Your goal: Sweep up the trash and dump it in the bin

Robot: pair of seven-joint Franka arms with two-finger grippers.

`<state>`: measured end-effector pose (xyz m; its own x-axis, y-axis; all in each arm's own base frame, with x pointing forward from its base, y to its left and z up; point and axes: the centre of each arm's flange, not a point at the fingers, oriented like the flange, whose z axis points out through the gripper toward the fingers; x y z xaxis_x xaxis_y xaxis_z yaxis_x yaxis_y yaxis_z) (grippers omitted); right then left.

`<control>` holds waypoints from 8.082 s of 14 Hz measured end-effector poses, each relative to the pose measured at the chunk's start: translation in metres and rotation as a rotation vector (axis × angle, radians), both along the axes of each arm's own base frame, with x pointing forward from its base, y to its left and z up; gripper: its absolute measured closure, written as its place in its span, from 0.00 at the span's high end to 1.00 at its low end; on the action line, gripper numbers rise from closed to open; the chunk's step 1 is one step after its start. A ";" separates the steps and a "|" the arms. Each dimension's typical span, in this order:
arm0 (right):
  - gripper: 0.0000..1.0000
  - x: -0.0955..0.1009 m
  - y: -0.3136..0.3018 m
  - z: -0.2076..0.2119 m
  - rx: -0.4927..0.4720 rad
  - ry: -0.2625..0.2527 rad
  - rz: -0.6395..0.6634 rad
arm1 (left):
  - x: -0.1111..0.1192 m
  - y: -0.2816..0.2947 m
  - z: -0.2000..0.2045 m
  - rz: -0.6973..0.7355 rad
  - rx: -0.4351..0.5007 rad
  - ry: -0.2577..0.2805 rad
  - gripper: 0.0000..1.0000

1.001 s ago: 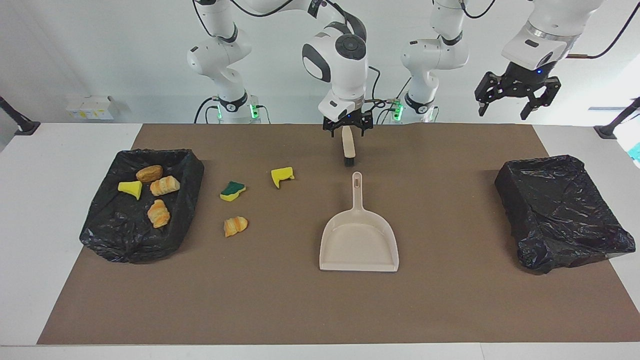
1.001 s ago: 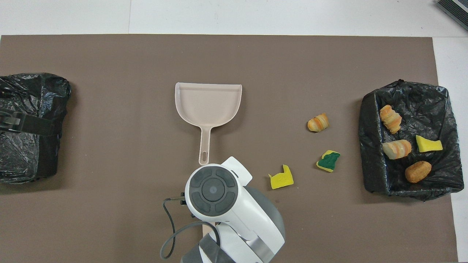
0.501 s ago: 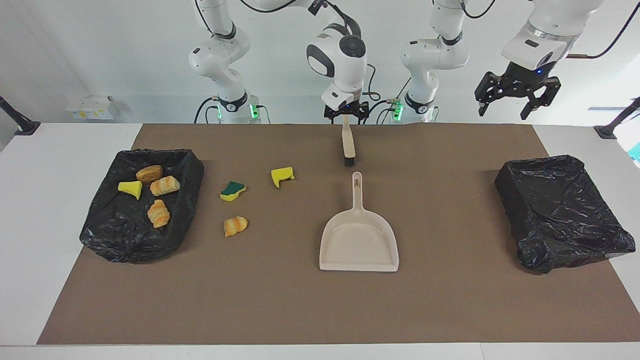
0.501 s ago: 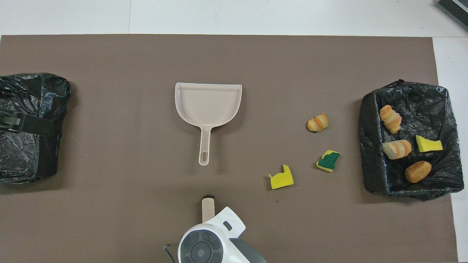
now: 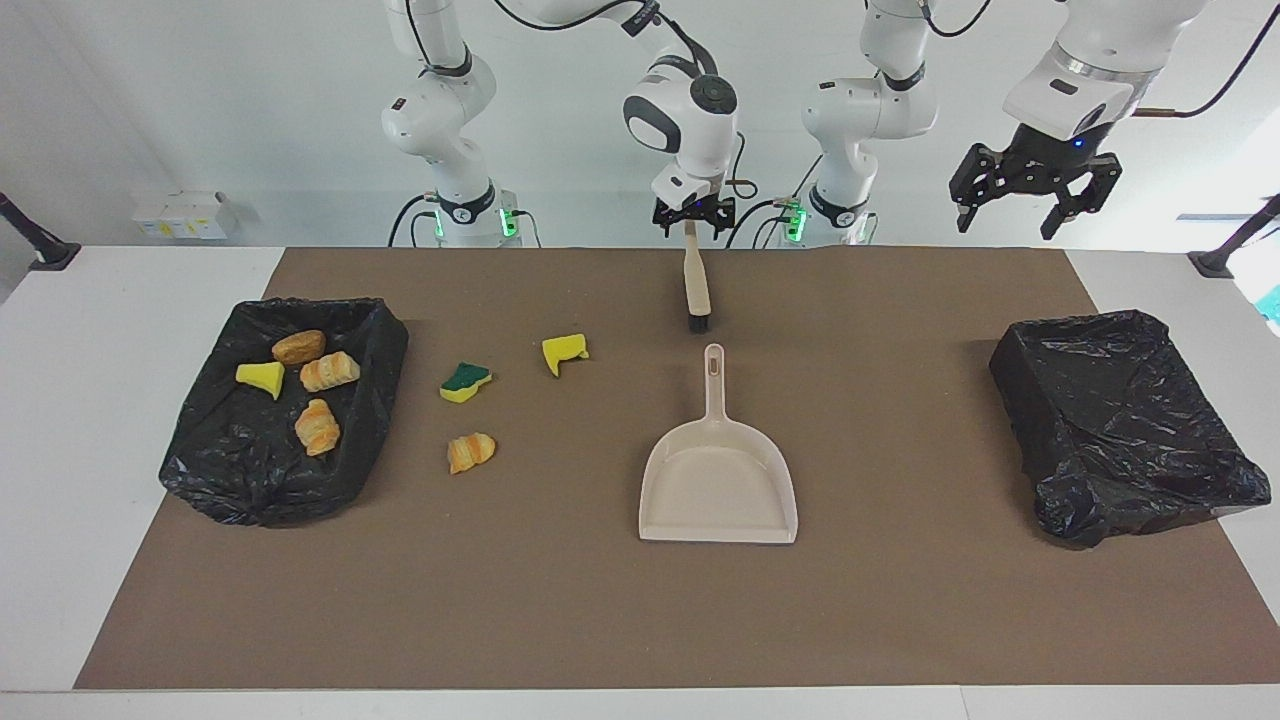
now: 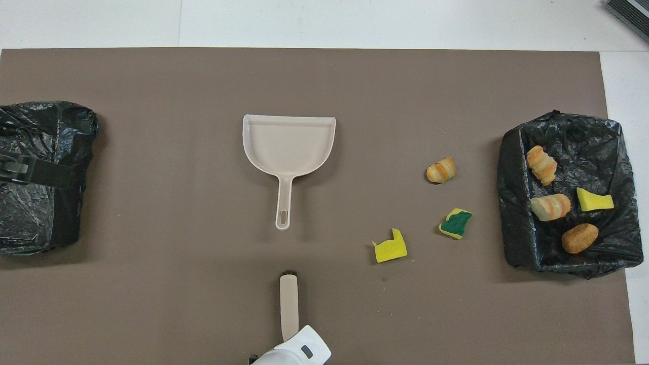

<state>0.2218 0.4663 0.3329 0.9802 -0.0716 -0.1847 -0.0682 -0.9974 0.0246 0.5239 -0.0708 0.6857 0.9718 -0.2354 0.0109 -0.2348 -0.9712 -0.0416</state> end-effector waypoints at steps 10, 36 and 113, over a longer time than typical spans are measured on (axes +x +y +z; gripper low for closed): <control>0.63 -0.015 0.006 0.003 0.043 0.032 0.077 | -0.012 -0.058 -0.024 0.008 -0.033 0.040 1.00; 0.26 0.113 -0.148 0.089 -0.167 0.108 -0.041 | -0.002 -0.286 -0.324 0.134 -0.075 0.017 1.00; 0.26 0.107 -0.148 0.020 0.164 0.171 0.039 | -0.105 -0.237 -0.337 -1.247 0.173 0.153 0.31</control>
